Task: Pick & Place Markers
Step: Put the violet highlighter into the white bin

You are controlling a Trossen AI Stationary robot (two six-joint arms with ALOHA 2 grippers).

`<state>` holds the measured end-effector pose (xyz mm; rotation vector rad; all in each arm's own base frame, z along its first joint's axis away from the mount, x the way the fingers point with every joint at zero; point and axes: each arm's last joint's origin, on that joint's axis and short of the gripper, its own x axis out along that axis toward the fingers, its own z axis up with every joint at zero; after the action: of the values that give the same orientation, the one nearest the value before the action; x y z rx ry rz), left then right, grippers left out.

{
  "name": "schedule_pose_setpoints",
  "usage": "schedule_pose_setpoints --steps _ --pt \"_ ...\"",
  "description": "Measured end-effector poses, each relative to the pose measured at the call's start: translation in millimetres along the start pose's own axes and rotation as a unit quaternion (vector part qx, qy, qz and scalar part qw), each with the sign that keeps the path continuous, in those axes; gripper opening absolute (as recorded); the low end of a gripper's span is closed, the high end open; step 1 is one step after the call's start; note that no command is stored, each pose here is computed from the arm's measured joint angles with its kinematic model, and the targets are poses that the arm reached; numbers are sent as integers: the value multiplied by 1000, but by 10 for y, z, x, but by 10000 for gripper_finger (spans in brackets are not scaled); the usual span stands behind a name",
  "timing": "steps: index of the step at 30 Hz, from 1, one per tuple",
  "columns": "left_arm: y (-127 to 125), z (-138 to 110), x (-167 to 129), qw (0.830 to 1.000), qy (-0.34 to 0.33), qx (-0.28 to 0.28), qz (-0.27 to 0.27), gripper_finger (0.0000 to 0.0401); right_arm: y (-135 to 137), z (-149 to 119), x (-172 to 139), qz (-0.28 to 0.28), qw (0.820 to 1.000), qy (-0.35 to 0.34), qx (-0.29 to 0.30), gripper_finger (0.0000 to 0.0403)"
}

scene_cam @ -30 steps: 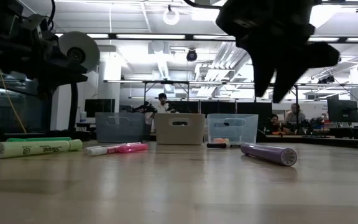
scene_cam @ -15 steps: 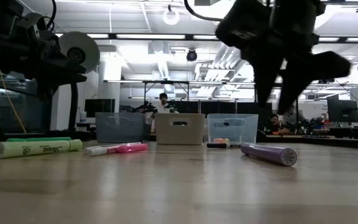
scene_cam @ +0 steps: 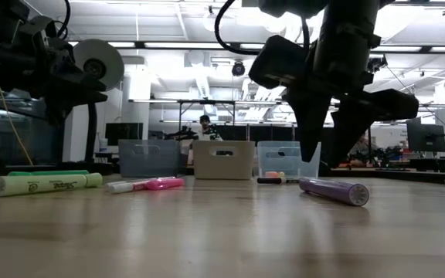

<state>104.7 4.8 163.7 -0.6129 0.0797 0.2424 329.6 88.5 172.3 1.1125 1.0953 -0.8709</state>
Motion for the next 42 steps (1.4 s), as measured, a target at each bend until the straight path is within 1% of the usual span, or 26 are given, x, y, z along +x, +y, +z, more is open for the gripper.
schedule_pose_setpoints --steps 3,9,15,20,25,33,42 --pt "1 -1 0 1000 0 0 0 97 32 -1 43 10 1000 4 3 147" --pt "1 -1 0 1000 0 0 0 97 33 -61 229 -10 1000 20 7 147" --pt "0 -3 0 1000 3 0 -2 97 17 -75 235 -19 1000 15 19 146" --pt "0 -3 0 1000 3 0 -2 97 -1 -149 342 -42 999 33 7 146" --pt "0 -4 0 1000 3 0 -1 97 -26 -259 460 -61 998 27 -8 146" --pt "1 -5 0 1000 3 0 -1 97 -51 -279 478 -74 997 20 -20 145" --pt "1 -5 0 1000 3 0 -2 97 -66 -280 479 -80 996 21 -41 117"
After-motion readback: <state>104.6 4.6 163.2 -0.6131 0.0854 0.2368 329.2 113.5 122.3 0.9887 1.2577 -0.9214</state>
